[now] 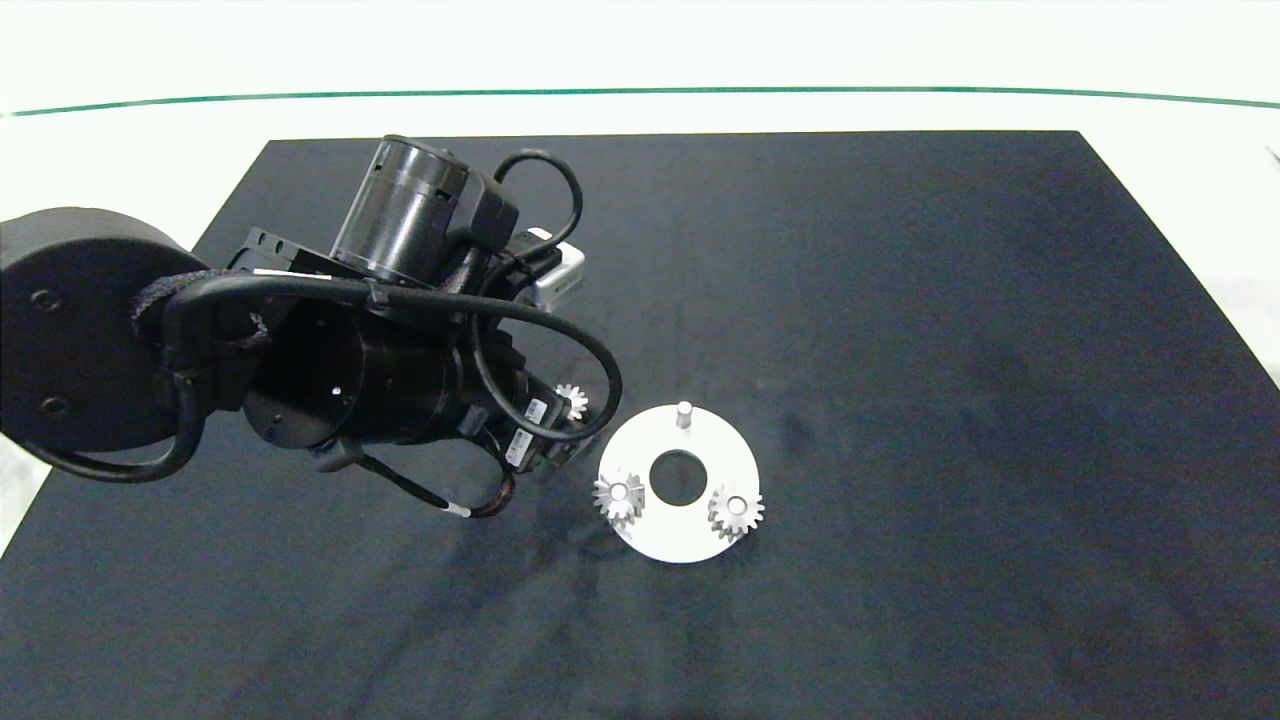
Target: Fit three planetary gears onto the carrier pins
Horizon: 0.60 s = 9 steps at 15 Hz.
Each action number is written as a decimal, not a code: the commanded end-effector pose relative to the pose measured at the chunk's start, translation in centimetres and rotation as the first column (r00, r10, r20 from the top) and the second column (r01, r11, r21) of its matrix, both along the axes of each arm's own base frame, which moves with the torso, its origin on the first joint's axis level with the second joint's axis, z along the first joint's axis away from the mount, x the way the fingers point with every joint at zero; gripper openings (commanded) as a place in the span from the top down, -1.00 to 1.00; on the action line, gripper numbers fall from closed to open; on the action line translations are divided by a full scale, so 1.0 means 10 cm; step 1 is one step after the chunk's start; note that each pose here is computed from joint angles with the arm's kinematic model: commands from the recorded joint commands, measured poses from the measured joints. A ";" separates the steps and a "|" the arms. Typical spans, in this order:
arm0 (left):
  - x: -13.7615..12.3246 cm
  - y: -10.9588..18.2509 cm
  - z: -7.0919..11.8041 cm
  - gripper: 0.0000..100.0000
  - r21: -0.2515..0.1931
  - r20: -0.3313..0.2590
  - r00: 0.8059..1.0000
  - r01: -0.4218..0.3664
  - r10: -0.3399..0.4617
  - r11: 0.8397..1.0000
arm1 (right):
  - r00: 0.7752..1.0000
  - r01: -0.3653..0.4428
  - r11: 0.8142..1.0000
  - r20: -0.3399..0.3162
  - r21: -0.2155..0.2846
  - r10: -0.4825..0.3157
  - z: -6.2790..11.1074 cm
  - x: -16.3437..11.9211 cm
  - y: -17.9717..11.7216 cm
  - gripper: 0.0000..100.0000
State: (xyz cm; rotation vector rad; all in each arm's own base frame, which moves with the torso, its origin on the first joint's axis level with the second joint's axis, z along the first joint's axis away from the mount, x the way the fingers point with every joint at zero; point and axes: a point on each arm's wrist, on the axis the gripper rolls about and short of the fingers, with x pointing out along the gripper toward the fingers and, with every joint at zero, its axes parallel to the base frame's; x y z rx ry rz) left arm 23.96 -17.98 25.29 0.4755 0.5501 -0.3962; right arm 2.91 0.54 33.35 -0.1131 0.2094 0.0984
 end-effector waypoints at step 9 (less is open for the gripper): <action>0.08 -0.03 -0.09 -1.00 0.027 -0.022 1.000 -0.005 0.006 1.000 | 1.000 0.004 1.000 0.017 0.006 -0.004 0.01 -0.02 -0.01 -1.00</action>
